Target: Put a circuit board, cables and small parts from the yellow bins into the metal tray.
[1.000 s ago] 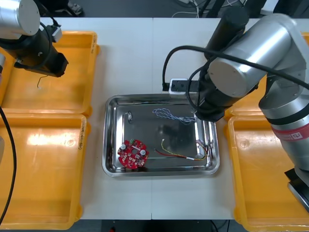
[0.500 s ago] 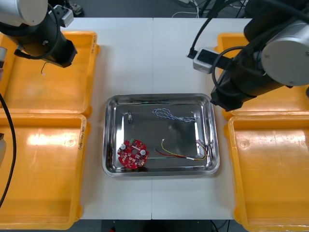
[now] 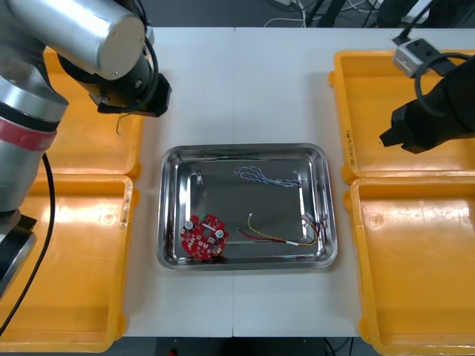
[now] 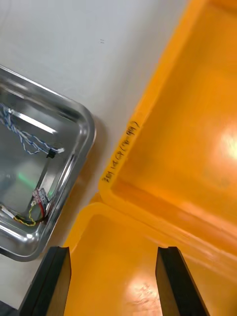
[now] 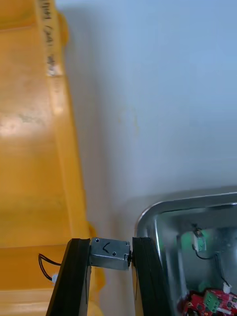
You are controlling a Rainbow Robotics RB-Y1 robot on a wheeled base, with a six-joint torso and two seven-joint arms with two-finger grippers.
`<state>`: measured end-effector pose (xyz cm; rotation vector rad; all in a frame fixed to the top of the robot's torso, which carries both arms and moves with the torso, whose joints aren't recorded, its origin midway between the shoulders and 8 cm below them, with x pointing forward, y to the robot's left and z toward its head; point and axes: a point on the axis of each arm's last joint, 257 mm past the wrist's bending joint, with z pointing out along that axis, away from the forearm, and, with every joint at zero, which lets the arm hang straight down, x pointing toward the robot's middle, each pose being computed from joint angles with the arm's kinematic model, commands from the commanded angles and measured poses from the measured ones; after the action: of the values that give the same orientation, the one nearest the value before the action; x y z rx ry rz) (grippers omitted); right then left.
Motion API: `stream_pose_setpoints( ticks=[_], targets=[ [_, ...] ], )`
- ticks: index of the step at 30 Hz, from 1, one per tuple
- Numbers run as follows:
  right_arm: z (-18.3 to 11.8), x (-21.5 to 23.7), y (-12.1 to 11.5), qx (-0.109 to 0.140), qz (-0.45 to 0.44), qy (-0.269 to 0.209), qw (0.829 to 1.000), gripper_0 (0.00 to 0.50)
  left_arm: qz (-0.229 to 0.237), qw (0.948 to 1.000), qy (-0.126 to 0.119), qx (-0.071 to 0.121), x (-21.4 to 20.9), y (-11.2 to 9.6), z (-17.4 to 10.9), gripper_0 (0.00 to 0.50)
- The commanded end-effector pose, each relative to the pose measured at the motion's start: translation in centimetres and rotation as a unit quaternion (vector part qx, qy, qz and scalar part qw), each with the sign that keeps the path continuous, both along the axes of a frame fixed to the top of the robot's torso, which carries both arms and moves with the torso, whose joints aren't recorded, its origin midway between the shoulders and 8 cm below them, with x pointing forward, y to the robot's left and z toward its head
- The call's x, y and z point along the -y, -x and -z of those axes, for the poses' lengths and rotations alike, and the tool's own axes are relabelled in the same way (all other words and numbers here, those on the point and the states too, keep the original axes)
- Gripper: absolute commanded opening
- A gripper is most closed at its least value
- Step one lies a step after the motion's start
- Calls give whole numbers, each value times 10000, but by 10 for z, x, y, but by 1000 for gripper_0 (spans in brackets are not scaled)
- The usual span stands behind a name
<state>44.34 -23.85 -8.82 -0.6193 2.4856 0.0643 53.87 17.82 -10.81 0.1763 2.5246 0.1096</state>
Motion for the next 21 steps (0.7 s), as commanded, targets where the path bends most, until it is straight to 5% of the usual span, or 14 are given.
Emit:
stream_pose_setpoints(
  ticks=[1,13,21],
  targets=[
    [-15,35,6,132,726,-202,9971,500,57,9993,358,104,42,10,10,0],
    [-4,94,20,81,1938,-168,9809,500,47,9968,797,78,92,22,55,0],
    [13,128,36,-103,2371,-72,9714,500,122,9961,873,11,105,29,78,0]
  ],
)
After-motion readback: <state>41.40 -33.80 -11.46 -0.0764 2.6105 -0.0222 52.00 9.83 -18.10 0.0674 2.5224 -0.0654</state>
